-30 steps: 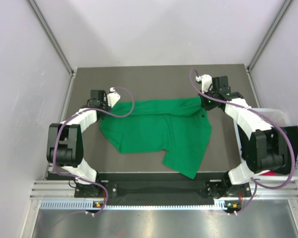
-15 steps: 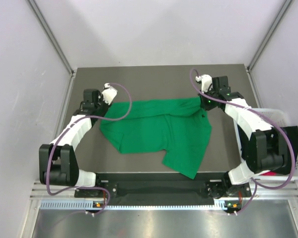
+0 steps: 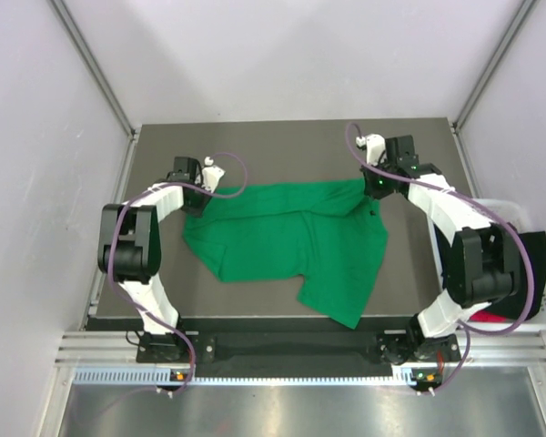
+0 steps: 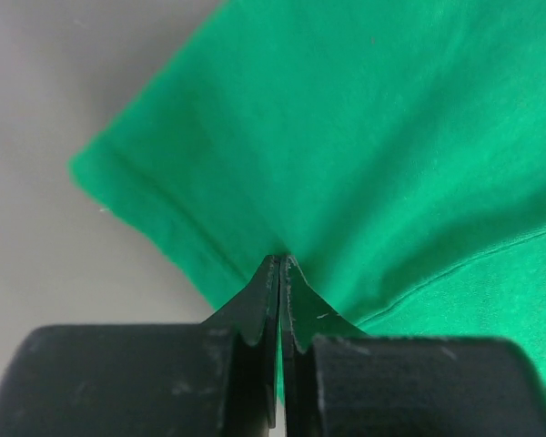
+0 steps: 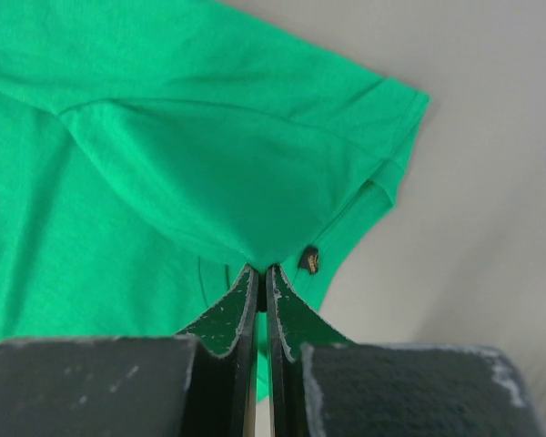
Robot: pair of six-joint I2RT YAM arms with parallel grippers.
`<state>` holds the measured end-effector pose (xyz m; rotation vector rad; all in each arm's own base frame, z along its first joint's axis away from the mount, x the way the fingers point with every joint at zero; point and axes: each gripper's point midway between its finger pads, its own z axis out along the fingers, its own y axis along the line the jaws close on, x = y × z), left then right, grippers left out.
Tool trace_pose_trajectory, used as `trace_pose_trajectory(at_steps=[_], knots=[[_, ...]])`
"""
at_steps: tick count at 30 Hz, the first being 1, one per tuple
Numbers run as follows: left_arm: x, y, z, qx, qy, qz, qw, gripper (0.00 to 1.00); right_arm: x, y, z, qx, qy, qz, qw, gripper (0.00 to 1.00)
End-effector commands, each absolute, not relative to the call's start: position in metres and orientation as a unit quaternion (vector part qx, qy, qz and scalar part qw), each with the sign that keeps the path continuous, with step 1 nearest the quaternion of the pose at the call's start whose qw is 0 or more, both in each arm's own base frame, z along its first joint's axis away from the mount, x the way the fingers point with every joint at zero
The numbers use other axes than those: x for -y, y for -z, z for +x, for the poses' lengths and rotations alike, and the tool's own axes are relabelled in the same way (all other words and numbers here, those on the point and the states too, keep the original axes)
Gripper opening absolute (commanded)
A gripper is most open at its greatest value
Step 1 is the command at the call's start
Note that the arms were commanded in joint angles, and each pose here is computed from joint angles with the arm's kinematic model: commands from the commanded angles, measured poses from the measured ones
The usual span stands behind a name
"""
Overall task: Fold and stack the t-shirts
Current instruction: Fold the tshirt
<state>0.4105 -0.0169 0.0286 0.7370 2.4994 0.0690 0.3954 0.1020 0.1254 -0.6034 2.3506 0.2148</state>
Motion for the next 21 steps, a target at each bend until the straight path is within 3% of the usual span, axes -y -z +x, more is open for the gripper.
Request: trace_pose_trajectory(at_steps=[1,18,20,21], knots=[[0.019,-0.036,0.418,-0.926,-0.024,0.264,0.269,0.00,-0.111,-0.150,0.416,-0.890,-0.094,-0.230,0.381,0.00],[0.009,-0.026,0.412,-0.932,-0.045,0.255,0.254,0.00,-0.098,-0.138,0.472,-0.893,-0.047,-0.201,0.400,0.00],[0.010,-0.026,0.411,-0.932,-0.045,0.255,0.254,0.00,-0.099,-0.140,0.485,-0.896,-0.046,-0.189,0.400,0.06],[0.010,-0.027,0.411,-0.932,-0.045,0.254,0.255,0.00,-0.097,-0.144,0.488,-0.897,-0.039,-0.180,0.402,0.17]])
